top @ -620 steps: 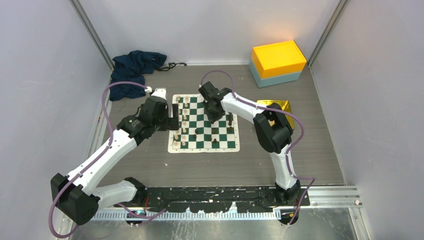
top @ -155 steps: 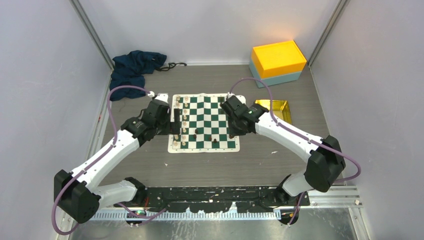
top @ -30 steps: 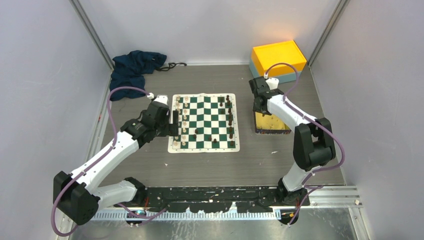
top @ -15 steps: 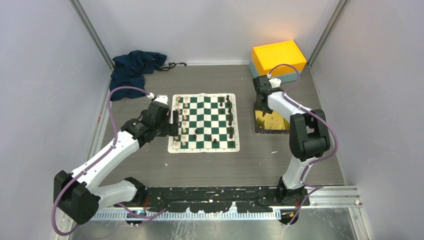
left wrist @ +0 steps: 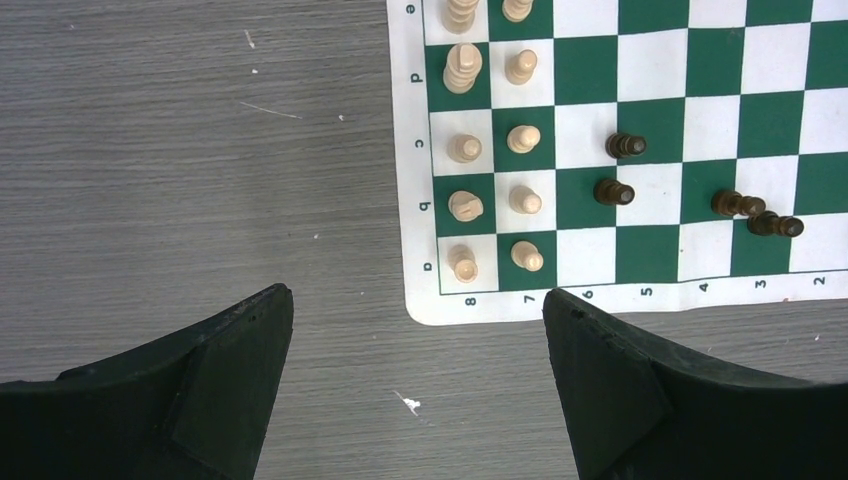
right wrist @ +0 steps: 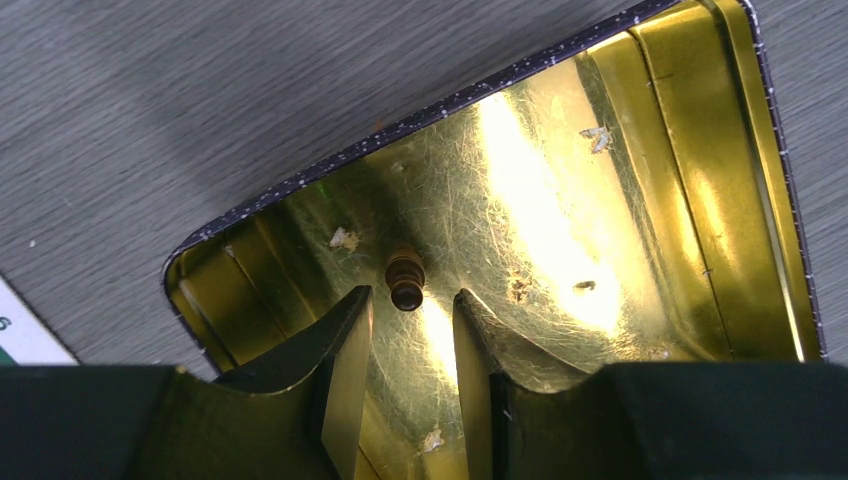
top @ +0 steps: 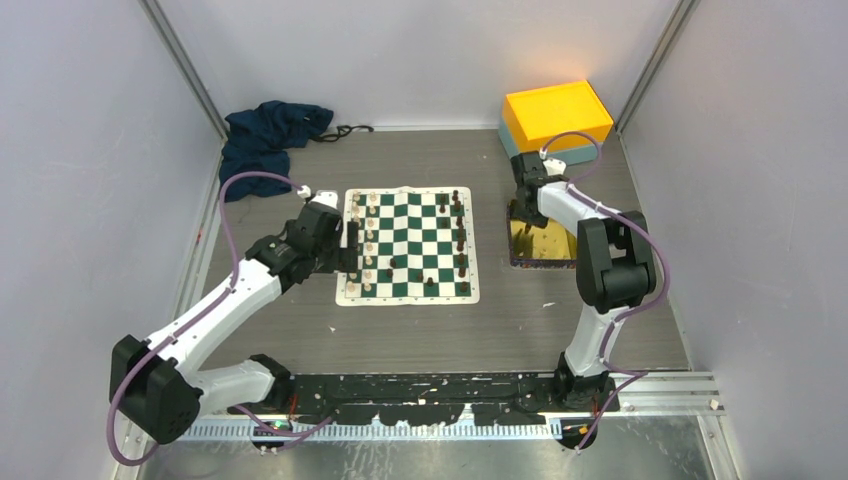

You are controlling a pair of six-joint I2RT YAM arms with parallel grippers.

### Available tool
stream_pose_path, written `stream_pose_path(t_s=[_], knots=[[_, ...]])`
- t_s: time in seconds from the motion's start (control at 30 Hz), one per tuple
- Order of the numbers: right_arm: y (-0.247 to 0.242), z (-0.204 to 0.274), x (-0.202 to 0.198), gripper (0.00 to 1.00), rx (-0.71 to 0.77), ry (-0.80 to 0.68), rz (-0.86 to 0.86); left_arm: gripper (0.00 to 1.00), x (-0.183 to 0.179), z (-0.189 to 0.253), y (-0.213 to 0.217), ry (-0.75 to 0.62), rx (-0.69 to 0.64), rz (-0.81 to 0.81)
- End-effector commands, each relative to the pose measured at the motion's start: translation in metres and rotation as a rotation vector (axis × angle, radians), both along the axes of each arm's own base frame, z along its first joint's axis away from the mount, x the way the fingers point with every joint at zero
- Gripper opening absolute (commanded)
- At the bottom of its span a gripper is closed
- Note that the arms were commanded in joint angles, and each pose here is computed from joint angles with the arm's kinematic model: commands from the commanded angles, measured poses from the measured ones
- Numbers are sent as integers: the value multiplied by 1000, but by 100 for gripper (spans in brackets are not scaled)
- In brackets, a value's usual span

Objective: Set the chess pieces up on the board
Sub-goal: Pick up the chess piece from the storage box.

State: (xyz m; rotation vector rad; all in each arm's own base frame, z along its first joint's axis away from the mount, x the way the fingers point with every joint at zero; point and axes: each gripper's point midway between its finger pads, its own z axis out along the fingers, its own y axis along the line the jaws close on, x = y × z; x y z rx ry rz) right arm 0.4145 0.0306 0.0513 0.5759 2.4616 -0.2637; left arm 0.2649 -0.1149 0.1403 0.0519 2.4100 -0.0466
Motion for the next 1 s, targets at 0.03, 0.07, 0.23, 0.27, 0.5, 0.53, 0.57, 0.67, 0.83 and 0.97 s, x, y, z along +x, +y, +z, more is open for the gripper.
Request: stream_pose_path(t_s=[0.03, 0.07, 0.23, 0.27, 0.5, 0.53, 0.57, 0.67, 0.83, 0.97], knots=[[2, 11, 18, 40, 30, -66, -17, 96, 13, 18, -1, -51, -4, 6], [2, 10, 18, 40, 32, -65, -17, 96, 13, 17, -2, -50, -3, 6], [2, 5, 19, 33, 35, -60, -19, 96, 14, 15, -3, -43, -3, 4], [1, 4, 19, 29, 34, -58, -20, 96, 14, 15, -3, -41, -2, 5], [-1, 0, 17, 14, 39, -49, -24, 96, 15, 15, -3, -40, -3, 3], [-1, -1, 16, 12, 40, -47, -25, 96, 15, 15, -4, -39, -2, 2], [-2, 0, 16, 9, 40, -48, -25, 96, 14, 14, -3, -37, -2, 2], [-3, 3, 15, 1, 42, -60, -29, 96, 14, 15, -4, -37, -4, 0], [1, 17, 14, 1, 101, -119, -48, 96, 14, 15, -5, -37, -9, -1], [3, 23, 11, 1, 193, -164, -95, 96, 14, 15, -5, -39, -15, 1]])
